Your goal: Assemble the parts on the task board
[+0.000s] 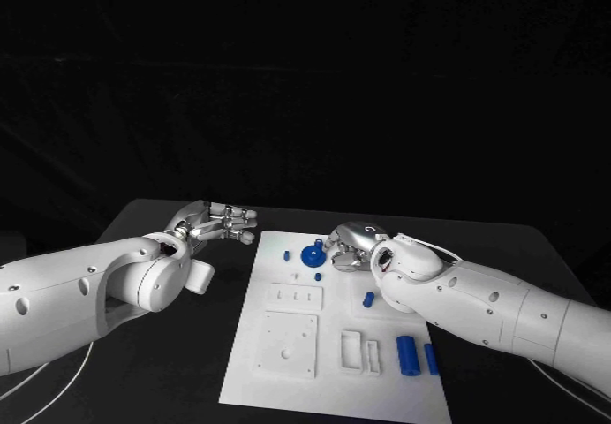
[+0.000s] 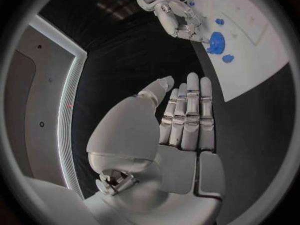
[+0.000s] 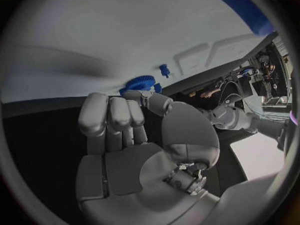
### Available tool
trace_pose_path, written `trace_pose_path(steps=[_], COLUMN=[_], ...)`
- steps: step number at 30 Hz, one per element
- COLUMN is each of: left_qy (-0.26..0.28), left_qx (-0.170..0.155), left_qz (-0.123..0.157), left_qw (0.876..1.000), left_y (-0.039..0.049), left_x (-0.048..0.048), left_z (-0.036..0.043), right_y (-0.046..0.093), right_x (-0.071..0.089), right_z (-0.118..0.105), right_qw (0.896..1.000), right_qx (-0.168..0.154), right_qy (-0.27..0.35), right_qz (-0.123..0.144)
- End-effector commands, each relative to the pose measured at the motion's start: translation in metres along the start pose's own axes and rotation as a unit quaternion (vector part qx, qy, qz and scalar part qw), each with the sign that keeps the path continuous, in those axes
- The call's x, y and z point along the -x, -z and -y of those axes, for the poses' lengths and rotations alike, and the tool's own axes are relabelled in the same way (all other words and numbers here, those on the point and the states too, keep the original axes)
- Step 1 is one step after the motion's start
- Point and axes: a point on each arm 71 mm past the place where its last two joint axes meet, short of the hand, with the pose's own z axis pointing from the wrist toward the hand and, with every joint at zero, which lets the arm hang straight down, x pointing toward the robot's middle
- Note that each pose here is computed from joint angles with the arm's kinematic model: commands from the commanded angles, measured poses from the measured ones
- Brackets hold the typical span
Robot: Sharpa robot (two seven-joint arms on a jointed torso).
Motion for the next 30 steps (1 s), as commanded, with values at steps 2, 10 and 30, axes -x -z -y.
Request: trace_pose_path(steps=[2, 10, 30], left_qy=[0.0, 0.0, -0.001], left_qx=[-0.005, -0.006, -0.018], left_qz=[-0.005, -0.004, -0.008], left_qw=[1.0, 1.0, 1.0], left_y=[-0.0004, -0.0004, -0.0018], left_x=[-0.0019, -0.0015, 0.0029], left_z=[0.0024, 0.0024, 0.0032], right_y=[-0.001, -0.001, 0.028], right_x=[-0.007, -0.004, 0.049], right_z=[-0.001, -0.003, 0.041], right_qw=[0.999, 1.0, 0.989], right_qx=[-0.001, 0.001, 0.012], right_qy=[0.014, 0.012, -0.125], right_qz=[-0.043, -0.025, 0.083])
